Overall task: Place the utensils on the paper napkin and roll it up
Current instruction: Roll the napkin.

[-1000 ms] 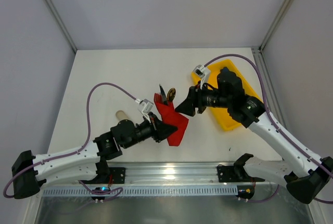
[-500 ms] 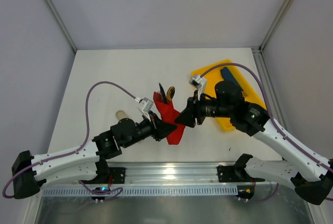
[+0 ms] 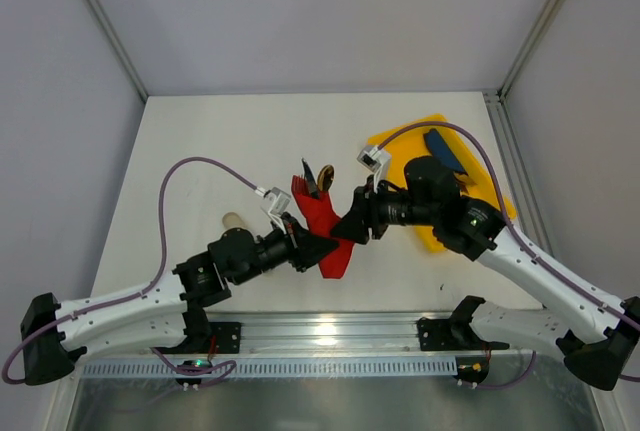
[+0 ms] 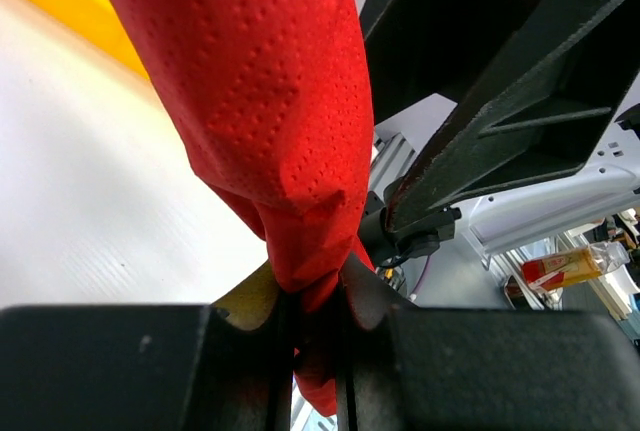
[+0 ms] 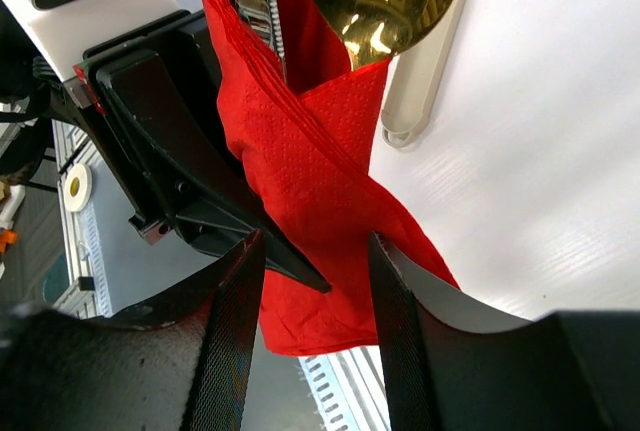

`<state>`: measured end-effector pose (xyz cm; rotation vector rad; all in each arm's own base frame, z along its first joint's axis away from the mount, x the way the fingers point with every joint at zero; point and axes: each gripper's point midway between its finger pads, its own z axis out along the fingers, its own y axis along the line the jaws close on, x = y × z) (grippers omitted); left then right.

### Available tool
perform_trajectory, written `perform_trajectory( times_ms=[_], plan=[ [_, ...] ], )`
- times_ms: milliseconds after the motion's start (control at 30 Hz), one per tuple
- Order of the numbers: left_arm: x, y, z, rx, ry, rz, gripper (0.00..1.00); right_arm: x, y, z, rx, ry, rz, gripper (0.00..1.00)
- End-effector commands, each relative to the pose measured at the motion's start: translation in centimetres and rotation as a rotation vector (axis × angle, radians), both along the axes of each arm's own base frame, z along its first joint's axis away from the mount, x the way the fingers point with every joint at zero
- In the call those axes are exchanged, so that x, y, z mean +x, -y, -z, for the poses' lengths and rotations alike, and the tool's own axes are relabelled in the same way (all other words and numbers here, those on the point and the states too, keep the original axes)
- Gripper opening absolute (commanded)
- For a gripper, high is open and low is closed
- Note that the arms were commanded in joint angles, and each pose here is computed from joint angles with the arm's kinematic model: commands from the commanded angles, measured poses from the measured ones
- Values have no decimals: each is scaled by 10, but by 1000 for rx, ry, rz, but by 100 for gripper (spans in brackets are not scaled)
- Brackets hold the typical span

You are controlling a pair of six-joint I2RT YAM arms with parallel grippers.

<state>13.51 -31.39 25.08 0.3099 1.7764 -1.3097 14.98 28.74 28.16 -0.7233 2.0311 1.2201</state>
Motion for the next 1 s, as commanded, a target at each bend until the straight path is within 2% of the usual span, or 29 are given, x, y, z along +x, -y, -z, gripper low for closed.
perform_trajectory(
  times_ms=[0,367,833,967],
  plan=[
    [-5,3,-50,-135,66,29,0,2,-11,-13,66,26,-22,50],
    [-11,2,-59,-173,79,56,0,-1,-23,-23,131,21,-72,53],
    [-17,-3,-71,-231,91,75,0,-14,-33,-32,247,18,-162,52],
    [-14,-8,-69,-217,91,50,0,-10,-29,-32,215,41,-136,50]
  ],
)
